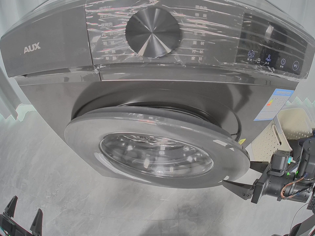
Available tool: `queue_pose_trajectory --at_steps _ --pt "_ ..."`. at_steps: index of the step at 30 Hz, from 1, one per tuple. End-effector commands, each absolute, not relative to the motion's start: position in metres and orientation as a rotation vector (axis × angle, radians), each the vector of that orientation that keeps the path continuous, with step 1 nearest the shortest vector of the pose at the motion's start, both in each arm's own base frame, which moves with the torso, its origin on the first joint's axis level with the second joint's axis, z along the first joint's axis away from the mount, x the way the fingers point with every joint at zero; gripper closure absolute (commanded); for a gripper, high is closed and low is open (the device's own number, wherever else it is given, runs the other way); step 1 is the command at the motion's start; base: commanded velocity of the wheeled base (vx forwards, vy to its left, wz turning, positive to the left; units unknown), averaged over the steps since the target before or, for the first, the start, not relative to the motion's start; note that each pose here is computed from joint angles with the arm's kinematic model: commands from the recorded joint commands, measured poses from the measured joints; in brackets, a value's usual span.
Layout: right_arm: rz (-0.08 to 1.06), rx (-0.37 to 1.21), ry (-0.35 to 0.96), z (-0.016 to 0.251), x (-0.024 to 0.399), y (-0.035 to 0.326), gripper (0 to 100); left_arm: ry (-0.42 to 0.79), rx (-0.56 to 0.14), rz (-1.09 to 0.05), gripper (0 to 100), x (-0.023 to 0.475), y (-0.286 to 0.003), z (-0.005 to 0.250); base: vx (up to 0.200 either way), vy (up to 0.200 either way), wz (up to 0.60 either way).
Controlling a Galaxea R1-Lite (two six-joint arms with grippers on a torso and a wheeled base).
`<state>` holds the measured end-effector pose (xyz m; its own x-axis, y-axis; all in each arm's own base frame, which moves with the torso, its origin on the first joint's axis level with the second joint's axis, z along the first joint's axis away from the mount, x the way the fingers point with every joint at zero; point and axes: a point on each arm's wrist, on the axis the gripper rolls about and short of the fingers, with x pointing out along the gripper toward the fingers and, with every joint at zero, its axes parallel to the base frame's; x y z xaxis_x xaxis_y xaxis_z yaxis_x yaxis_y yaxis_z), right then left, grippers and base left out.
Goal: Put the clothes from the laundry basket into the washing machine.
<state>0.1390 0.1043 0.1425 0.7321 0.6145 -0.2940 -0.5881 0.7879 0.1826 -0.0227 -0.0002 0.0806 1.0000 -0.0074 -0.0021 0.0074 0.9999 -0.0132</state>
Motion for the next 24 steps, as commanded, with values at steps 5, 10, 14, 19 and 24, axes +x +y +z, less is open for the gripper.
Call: queue_pose_trajectory --at_steps 5,10,14,19,24 --pt "0.708 0.081 0.339 0.141 0.122 0.096 0 0.0 -0.012 -0.008 0 -0.023 0.0 0.076 0.0 0.0 0.0" --pt "0.672 0.091 0.317 0.148 0.133 0.098 0 0.002 -0.011 -0.011 0 -0.023 0.0 0.076 0.0 0.0 0.0" --pt "0.66 0.084 0.344 0.145 0.146 0.105 0 0.002 -0.011 -0.011 0 -0.023 0.0 0.076 -0.2 0.0 0.0" --pt "0.676 0.072 0.387 0.138 0.147 0.11 0 0.002 -0.012 -0.011 0 -0.023 0.0 0.076 -0.08 0.0 0.0" --pt "0.732 0.065 0.402 0.132 0.131 0.11 0 0.002 -0.011 -0.011 0 -0.023 0.0 0.076 0.0 0.0 0.0"
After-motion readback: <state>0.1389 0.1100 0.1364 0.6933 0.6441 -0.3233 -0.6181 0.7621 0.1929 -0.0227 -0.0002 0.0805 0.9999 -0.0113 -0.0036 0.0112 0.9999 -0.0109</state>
